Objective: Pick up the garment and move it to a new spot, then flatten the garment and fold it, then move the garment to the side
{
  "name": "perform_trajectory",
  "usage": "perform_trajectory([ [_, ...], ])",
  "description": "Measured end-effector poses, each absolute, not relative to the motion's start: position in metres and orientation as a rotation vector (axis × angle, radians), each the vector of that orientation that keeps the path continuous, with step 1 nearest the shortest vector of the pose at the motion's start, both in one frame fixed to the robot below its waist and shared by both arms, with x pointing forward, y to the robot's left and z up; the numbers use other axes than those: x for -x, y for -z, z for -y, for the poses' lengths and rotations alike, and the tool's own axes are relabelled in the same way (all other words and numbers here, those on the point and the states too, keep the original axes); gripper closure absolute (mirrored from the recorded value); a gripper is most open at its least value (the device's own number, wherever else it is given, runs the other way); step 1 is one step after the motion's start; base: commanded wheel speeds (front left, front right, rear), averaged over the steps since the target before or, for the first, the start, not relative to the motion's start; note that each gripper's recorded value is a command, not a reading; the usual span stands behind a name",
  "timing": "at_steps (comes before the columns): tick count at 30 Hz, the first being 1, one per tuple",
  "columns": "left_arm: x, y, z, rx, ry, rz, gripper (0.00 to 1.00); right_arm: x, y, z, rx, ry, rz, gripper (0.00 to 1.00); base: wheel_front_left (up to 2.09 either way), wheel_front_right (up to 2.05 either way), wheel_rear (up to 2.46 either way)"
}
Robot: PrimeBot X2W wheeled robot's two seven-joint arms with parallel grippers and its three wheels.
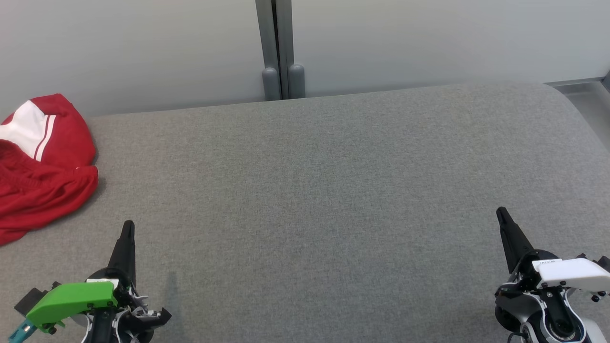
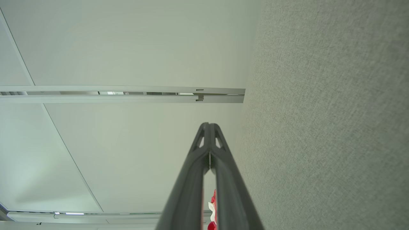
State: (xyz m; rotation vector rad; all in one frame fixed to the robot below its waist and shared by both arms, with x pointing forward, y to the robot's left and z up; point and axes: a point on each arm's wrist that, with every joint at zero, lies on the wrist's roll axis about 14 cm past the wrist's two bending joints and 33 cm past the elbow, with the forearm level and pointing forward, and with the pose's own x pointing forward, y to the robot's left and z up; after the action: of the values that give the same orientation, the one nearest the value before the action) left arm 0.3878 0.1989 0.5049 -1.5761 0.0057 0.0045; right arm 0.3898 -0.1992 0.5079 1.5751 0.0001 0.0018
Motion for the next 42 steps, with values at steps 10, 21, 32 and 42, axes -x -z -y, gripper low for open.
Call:
perform_trajectory([
  [10,-0.388,-0.505,-0.199,1.576,-0.005,-0.006,1.00,-0.390,-0.508,0.199,-1.575,-0.002,0.000,1.00,0.00,0.00,0.00],
  [21,-0.388,-0.505,-0.199,1.576,-0.005,-0.006,1.00,-0.390,-0.508,0.199,-1.575,-0.002,0.000,1.00,0.00,0.00,0.00],
  [32,-0.388,-0.505,-0.199,1.576,-0.005,-0.006,1.00,-0.390,-0.508,0.199,-1.575,-0.002,0.000,1.00,0.00,0.00,0.00],
  [42,-0.383,-0.492,-0.197,1.583,-0.035,-0.036,1.00,-0.386,-0.497,0.197,-1.585,0.023,-0.026,1.00,0.00,0.00,0.00],
])
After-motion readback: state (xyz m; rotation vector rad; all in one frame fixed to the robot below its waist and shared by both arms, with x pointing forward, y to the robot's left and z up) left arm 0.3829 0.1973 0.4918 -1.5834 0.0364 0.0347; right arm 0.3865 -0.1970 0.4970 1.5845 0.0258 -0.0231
